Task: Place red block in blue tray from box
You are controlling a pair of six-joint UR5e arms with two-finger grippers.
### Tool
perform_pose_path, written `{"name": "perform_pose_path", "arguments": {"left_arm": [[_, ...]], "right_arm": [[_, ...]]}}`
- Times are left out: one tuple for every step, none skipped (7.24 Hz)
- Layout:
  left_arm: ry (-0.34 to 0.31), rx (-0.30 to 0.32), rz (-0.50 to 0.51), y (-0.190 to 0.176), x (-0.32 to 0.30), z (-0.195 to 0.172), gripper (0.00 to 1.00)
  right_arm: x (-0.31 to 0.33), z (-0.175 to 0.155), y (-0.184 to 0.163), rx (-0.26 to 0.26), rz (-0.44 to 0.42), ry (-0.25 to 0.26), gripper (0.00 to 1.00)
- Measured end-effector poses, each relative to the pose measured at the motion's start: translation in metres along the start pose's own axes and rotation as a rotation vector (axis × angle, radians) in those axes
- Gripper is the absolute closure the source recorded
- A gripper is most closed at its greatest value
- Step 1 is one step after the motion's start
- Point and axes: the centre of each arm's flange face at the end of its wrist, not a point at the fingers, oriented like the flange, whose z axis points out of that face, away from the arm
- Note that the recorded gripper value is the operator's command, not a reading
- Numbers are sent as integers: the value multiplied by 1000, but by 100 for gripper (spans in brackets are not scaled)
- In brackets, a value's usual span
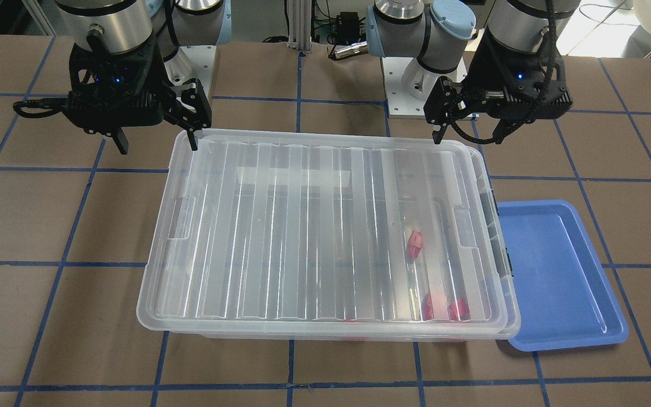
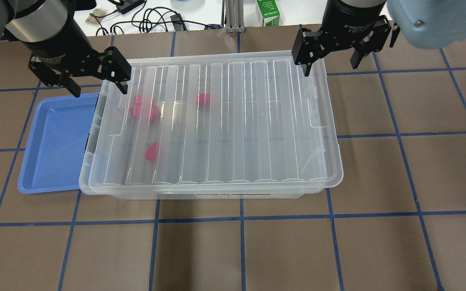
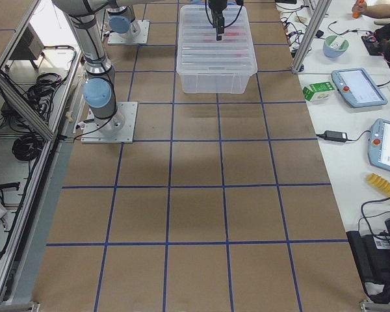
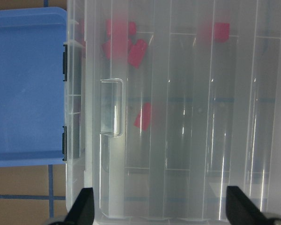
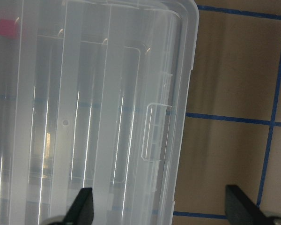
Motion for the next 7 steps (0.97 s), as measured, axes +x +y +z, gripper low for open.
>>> {"name": "perform_pose_path", "arguments": {"left_arm": [[0, 0, -1, 0, 0, 0, 0], [0, 0, -1, 0, 0, 0, 0], [0, -1, 0, -1, 0, 1, 0], [0, -3, 0, -1, 0, 2, 0], [-1, -4, 0, -2, 0, 3, 0], [-2, -5, 0, -2, 0, 3, 0], [-2, -5, 0, -1, 0, 3, 0]], "right_arm": [[1, 2, 0, -5, 2, -2, 0], [2, 9, 0, -16, 3, -5, 0], [3, 28, -1, -34, 4, -4, 0], [6, 60, -6, -44, 7, 3, 0], [12, 93, -14, -45, 14, 10, 0], [24, 119, -20, -54, 27, 39, 0], [40, 135, -23, -72, 37, 100, 0]]}}
